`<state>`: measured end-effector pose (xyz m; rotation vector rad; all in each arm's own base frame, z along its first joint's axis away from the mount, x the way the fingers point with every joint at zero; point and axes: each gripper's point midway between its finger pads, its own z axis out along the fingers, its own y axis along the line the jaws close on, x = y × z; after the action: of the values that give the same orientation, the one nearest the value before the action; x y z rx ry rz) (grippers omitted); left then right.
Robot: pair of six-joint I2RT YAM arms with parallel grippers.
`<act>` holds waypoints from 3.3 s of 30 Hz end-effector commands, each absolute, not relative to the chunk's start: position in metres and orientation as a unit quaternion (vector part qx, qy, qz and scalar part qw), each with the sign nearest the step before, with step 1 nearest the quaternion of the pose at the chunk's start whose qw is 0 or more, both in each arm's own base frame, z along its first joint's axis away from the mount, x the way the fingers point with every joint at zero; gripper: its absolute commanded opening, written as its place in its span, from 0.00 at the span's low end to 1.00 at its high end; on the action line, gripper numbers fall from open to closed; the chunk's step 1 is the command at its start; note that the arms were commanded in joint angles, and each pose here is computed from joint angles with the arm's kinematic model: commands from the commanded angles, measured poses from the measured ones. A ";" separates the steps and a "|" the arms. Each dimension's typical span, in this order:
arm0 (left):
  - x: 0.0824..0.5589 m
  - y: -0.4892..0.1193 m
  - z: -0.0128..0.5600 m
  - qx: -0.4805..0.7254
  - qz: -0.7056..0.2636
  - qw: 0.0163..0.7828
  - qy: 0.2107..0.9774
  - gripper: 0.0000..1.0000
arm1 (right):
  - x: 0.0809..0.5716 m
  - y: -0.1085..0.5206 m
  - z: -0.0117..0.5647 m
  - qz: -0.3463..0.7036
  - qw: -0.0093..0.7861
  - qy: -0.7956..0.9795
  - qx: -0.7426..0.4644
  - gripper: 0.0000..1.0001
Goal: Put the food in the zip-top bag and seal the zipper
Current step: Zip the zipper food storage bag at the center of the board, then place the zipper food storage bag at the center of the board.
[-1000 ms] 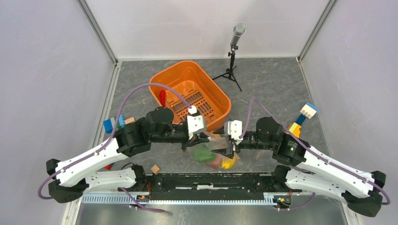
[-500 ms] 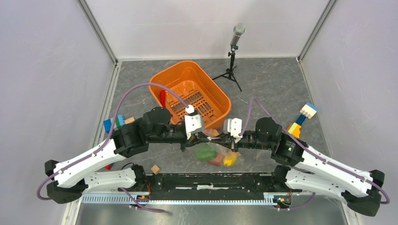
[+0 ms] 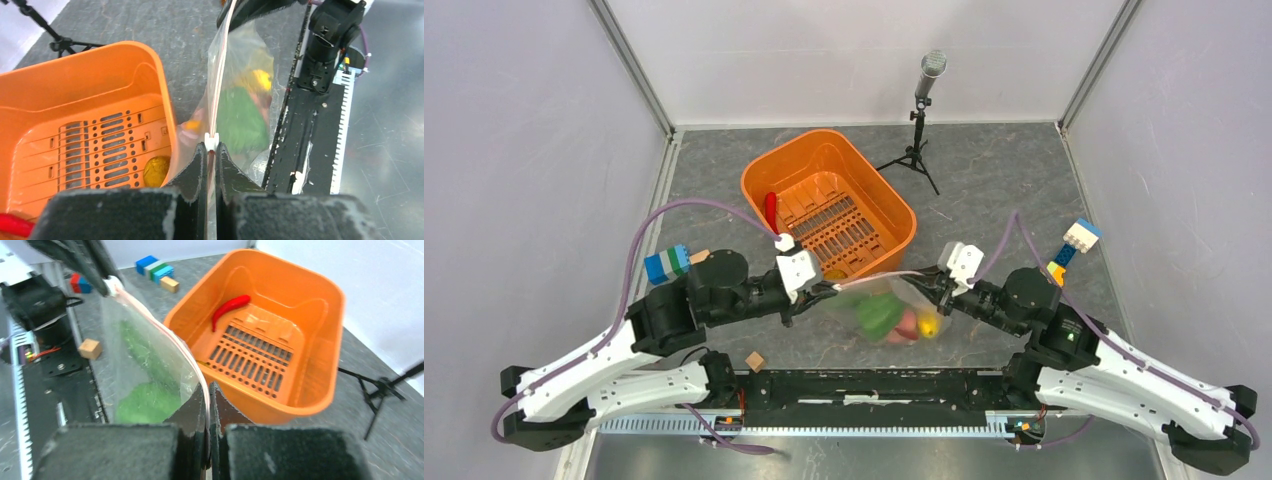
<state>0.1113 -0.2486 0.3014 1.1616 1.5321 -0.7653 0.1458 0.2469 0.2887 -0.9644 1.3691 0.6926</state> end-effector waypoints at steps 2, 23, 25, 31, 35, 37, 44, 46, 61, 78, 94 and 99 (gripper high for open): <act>0.126 -0.212 0.290 0.451 -0.250 0.526 0.676 0.02 | 0.189 0.189 0.295 0.175 0.668 0.656 -0.303 0.00; 0.142 -0.212 0.303 0.400 -0.243 0.558 0.685 1.00 | 0.208 0.137 0.315 0.099 0.704 0.680 -0.181 0.00; 0.144 -0.210 0.303 0.390 -0.240 0.562 0.688 1.00 | 0.210 0.134 0.322 0.088 0.710 0.676 -0.177 0.00; 0.145 -0.207 0.302 0.369 -0.245 0.567 0.695 1.00 | 0.218 0.106 0.347 0.029 0.731 0.670 -0.128 0.00; 0.149 -0.204 0.304 0.354 -0.241 0.575 0.697 1.00 | 0.222 0.086 0.377 -0.027 0.748 0.654 -0.107 0.00; 0.150 -0.205 0.305 0.350 -0.245 0.579 0.695 1.00 | 0.225 0.081 0.386 -0.059 0.746 0.655 -0.108 0.00; 0.154 -0.206 0.302 0.342 -0.239 0.581 0.699 1.00 | 0.221 0.125 0.361 0.009 0.718 0.666 -0.201 0.00; 0.153 -0.206 0.300 0.331 -0.245 0.578 0.705 1.00 | 0.209 0.156 0.326 0.074 0.689 0.669 -0.269 0.00; 0.155 -0.202 0.294 0.329 -0.234 0.579 0.709 1.00 | 0.137 0.221 0.212 0.294 0.567 0.660 -0.396 0.15; 0.157 -0.202 0.293 0.329 -0.229 0.577 0.712 1.00 | 0.116 0.239 0.233 0.351 0.548 0.623 -0.434 0.61; 0.163 -0.199 0.295 0.308 -0.218 0.585 0.718 1.00 | 0.136 0.209 0.300 0.342 0.644 0.602 -0.324 0.83; 0.180 -0.182 0.297 0.253 -0.176 0.607 0.733 1.00 | 0.195 0.145 0.313 0.186 0.706 0.668 -0.144 0.88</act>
<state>0.1630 -0.1945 0.2822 0.7671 1.7033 -0.4567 0.1441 0.2049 0.2709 -0.7532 1.4622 0.7010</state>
